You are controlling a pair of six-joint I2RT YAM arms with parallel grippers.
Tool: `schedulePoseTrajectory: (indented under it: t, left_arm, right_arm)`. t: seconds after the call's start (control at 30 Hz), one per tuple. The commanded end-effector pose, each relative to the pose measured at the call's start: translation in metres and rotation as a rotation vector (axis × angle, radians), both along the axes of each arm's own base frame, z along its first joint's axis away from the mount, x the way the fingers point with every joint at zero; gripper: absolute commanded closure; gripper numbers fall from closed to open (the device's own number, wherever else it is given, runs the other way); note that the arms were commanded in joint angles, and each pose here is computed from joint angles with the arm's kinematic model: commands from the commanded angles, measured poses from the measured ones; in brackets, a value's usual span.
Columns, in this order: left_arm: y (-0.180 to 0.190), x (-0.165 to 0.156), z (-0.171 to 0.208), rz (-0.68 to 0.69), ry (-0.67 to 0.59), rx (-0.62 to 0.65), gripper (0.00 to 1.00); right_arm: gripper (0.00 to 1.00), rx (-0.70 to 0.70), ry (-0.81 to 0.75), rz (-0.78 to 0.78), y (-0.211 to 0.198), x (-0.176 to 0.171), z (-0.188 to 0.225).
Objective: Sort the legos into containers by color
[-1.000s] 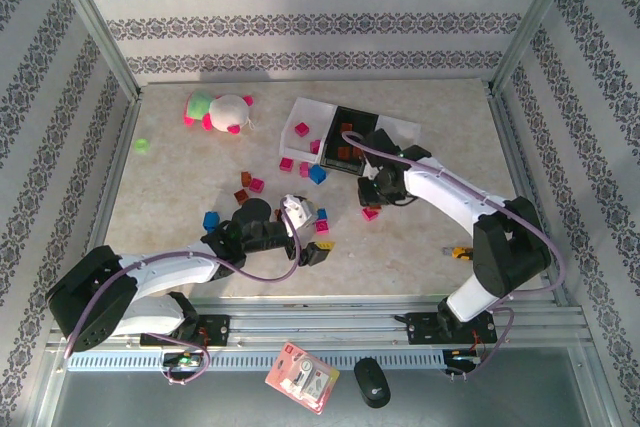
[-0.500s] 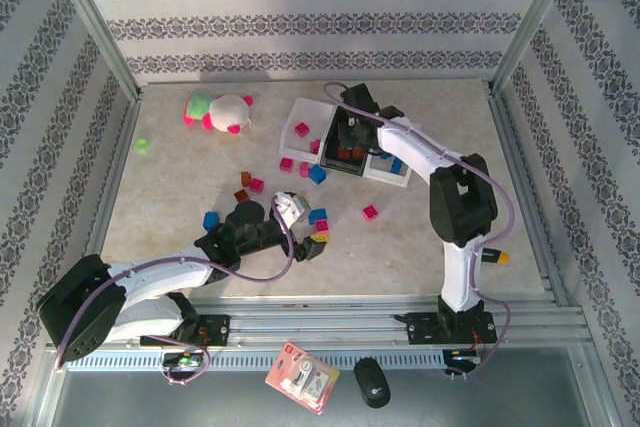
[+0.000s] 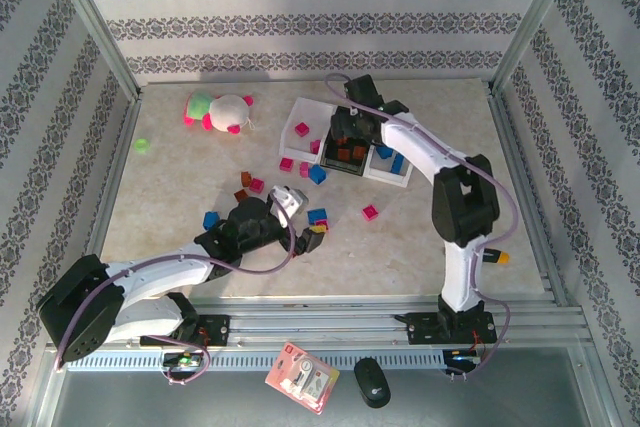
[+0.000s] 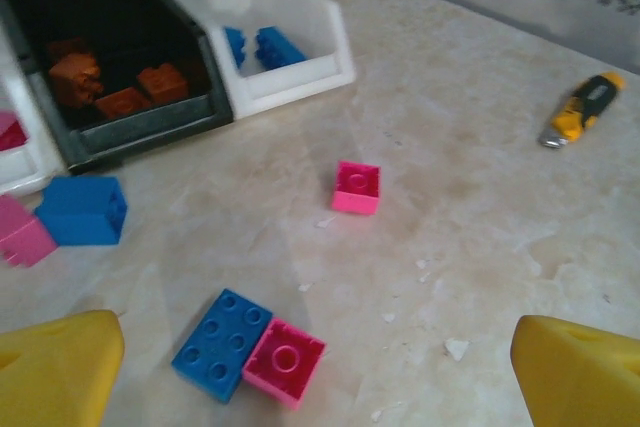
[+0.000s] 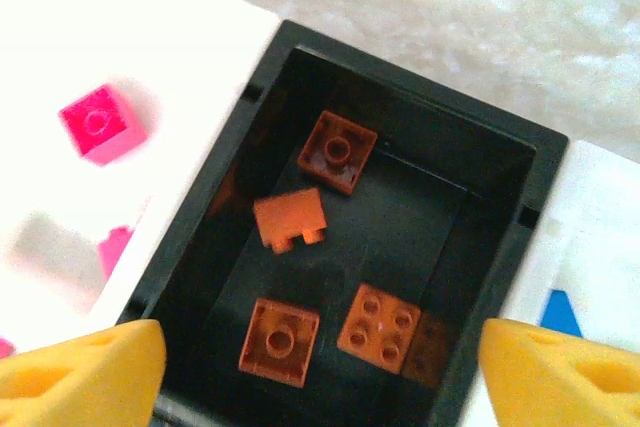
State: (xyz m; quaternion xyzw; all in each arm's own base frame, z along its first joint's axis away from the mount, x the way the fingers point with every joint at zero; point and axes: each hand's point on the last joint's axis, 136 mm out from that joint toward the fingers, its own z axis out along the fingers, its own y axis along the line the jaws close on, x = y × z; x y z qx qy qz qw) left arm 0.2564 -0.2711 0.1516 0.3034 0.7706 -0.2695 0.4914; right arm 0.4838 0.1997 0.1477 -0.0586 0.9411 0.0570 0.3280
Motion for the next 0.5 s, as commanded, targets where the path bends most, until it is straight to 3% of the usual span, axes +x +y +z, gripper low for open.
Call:
schedulePoseTrajectory:
  t: [0.0, 0.17, 0.27, 0.47]
  left_arm:
    - [0.02, 0.02, -0.002, 0.163, 0.094, 0.033, 0.01]
    - [0.038, 0.032, -0.004, 0.274, 0.157, 0.06, 0.01]
    - [0.064, 0.049, -0.01, 0.449, 0.228, 0.114, 0.01]
    - [0.101, 0.063, -0.034, 0.712, 0.485, 0.137, 0.01]
  right_arm:
    - [0.14, 0.016, -0.128, 0.058, 0.006, -0.024, 0.048]
    - [0.08, 0.038, -0.198, 0.128, 0.01, -0.061, 0.061]
    - [0.07, 0.09, -0.28, 0.231, 0.019, -0.112, 0.072]
    - [0.06, 0.125, -0.324, 0.374, 0.031, -0.165, 0.075]
